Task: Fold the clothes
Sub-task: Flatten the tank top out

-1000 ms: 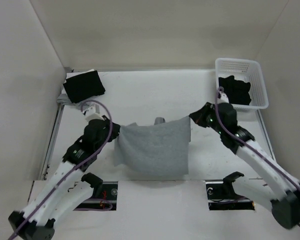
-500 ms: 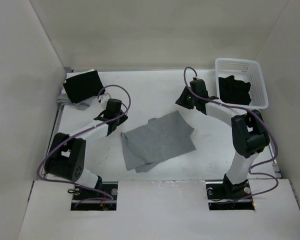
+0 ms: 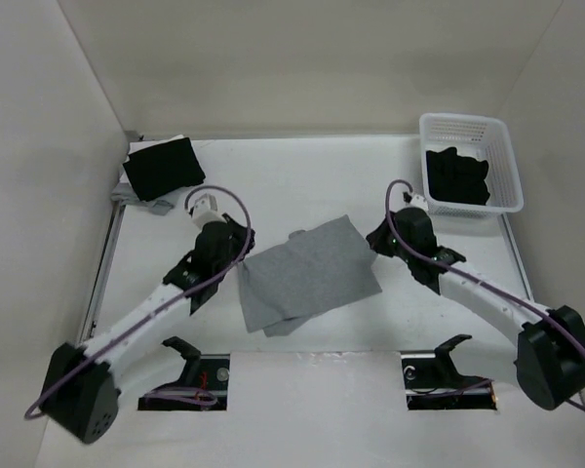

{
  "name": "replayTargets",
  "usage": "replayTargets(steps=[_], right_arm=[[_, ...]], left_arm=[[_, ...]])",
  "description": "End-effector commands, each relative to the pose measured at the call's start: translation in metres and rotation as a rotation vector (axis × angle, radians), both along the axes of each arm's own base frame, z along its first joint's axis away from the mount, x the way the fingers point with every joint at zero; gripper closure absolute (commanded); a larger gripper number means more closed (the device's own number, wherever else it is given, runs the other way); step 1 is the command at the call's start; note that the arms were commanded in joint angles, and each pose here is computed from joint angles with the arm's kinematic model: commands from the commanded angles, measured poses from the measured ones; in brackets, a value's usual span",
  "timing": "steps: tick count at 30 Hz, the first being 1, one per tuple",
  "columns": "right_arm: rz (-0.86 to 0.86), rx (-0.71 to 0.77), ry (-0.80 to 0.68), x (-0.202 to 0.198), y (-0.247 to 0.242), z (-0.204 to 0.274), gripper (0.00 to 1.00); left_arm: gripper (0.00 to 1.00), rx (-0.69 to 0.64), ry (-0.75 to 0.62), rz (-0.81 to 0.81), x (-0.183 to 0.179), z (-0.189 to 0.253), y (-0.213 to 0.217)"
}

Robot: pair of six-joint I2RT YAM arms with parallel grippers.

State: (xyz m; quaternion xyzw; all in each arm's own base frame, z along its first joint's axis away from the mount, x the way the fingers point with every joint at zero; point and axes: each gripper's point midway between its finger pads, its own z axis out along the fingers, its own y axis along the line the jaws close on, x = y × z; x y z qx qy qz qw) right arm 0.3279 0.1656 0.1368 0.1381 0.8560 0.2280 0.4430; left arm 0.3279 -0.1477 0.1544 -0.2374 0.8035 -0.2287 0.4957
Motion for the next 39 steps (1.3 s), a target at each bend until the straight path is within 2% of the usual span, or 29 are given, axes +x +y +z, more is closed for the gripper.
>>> replayTargets(steps=[1,3,5,10,15,16,17,20,24,25,27,28,30,33,35,39], right_arm=[[-0.017,-0.007,0.009,-0.023,-0.007,-0.018,0.95],[-0.007,0.007,-0.014,-0.033,-0.009,-0.013,0.90],[-0.004,0.024,-0.027,-0.039,-0.010,-0.009,0.89],[0.101,0.028,0.017,-0.050,0.013,-0.016,0.91],[0.229,-0.001,0.096,-0.049,0.051,-0.037,0.94],[0.236,0.001,0.127,-0.041,0.060,-0.051,0.94],[0.237,0.001,0.129,-0.041,0.061,-0.052,0.94],[0.232,0.011,0.152,-0.026,0.064,-0.060,0.94],[0.232,0.009,0.196,0.010,0.075,-0.071,0.93],[0.209,0.011,0.201,0.023,0.072,-0.074,0.93],[0.187,0.023,0.193,0.035,0.070,-0.072,0.93],[0.178,0.034,0.169,0.042,0.070,-0.067,0.93],[0.172,0.051,0.132,0.051,0.070,-0.056,0.93],[0.179,0.070,0.065,0.054,0.072,-0.029,0.86],[0.195,0.066,0.020,0.044,0.076,-0.011,0.78],[0.215,0.063,-0.028,0.018,0.081,0.003,0.72]], left_arm=[[0.89,0.042,0.159,0.011,-0.064,-0.049,0.018],[0.80,0.079,0.237,-0.021,-0.087,-0.070,0.019],[0.73,0.074,0.258,-0.058,-0.094,-0.080,0.011],[0.77,-0.020,0.195,-0.240,-0.086,-0.061,-0.049],[0.80,0.007,0.283,-0.266,-0.075,-0.095,-0.067],[0.80,-0.005,0.299,-0.257,-0.056,-0.106,-0.073],[0.80,-0.005,0.299,-0.257,-0.056,-0.106,-0.073],[0.80,0.001,0.276,-0.239,-0.024,-0.109,-0.079],[0.82,-0.007,0.262,-0.142,0.038,-0.117,-0.063],[0.81,-0.023,0.250,-0.109,0.054,-0.113,-0.054],[0.76,-0.047,0.223,-0.111,0.060,-0.099,-0.052],[0.72,-0.062,0.153,-0.131,0.060,-0.073,-0.054],[0.70,-0.063,0.093,-0.148,0.053,-0.052,-0.055],[0.65,-0.030,0.013,-0.094,0.020,-0.029,-0.029],[0.66,0.013,0.065,-0.026,-0.009,-0.048,0.005],[0.67,0.086,0.222,0.070,-0.050,-0.101,0.056]])
